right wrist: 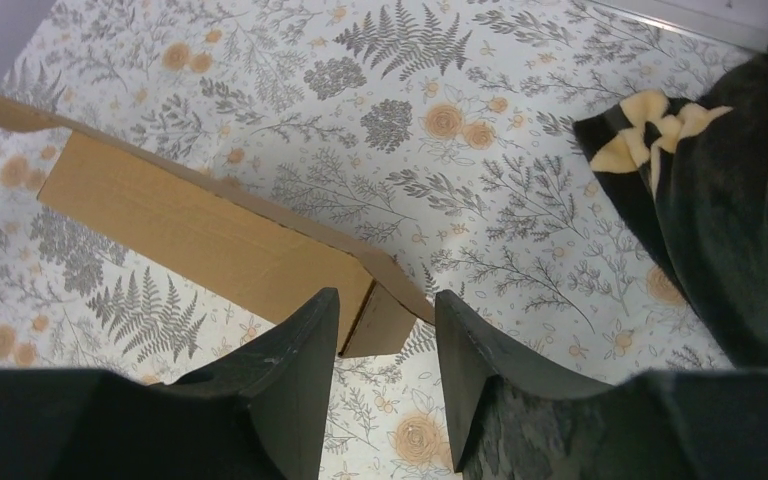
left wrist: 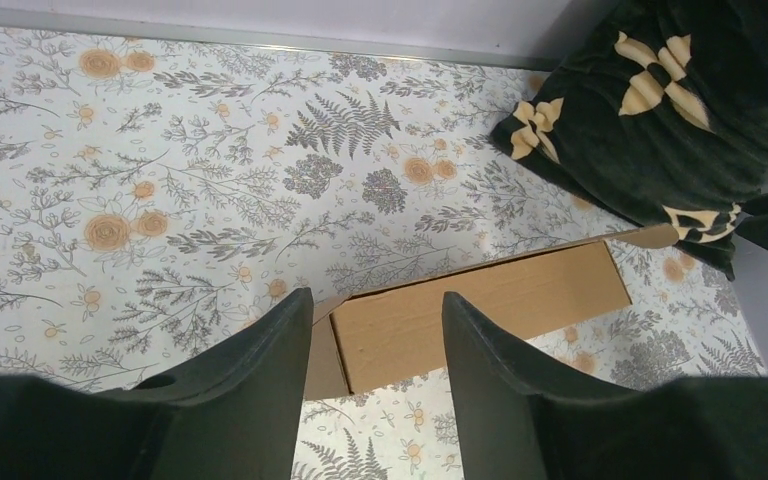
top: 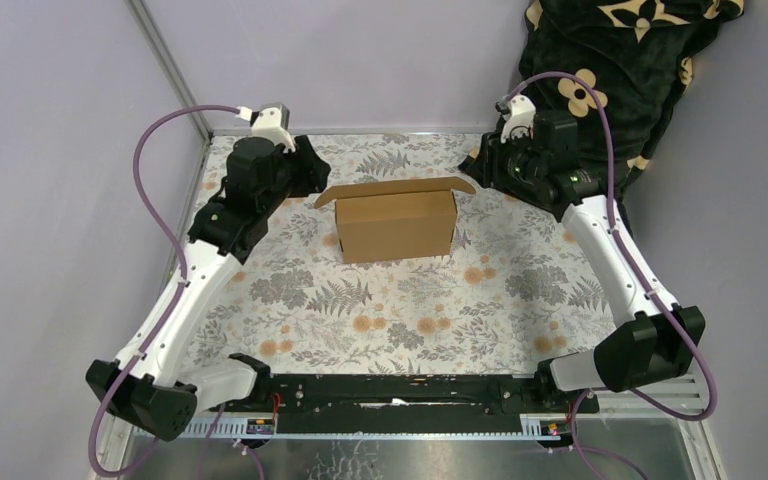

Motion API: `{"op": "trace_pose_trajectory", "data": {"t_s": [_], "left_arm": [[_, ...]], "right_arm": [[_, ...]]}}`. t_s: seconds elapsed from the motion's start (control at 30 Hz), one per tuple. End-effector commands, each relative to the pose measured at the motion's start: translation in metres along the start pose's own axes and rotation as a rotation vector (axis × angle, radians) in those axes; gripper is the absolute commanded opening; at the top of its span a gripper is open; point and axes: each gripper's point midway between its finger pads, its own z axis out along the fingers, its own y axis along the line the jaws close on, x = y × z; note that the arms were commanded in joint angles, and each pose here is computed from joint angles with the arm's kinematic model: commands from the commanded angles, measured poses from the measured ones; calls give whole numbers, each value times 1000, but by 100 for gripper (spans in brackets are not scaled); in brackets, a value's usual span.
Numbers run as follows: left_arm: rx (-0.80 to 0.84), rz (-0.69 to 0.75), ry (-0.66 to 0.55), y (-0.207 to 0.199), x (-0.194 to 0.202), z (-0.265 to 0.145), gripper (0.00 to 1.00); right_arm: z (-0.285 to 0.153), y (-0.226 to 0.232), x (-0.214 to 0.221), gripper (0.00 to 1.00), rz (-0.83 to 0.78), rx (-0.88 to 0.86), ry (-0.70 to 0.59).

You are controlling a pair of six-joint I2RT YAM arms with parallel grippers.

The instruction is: Fold the paper box

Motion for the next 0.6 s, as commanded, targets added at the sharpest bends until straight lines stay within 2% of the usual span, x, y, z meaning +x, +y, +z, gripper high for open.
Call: {"op": "trace_pose_trajectory", "data": {"t_s": [0.0, 0.27, 0.57], "left_arm": [[25, 33, -82, 0, -13, -5, 58], [52, 61, -49, 3, -7, 3, 60], [123, 129, 52, 1, 11, 14, 60]], "right_arm": [[-2, 17, -9, 48, -119, -41, -37], [12, 19, 3, 47, -173, -28, 20], [20, 12, 11, 46, -193, -8, 42]]}}
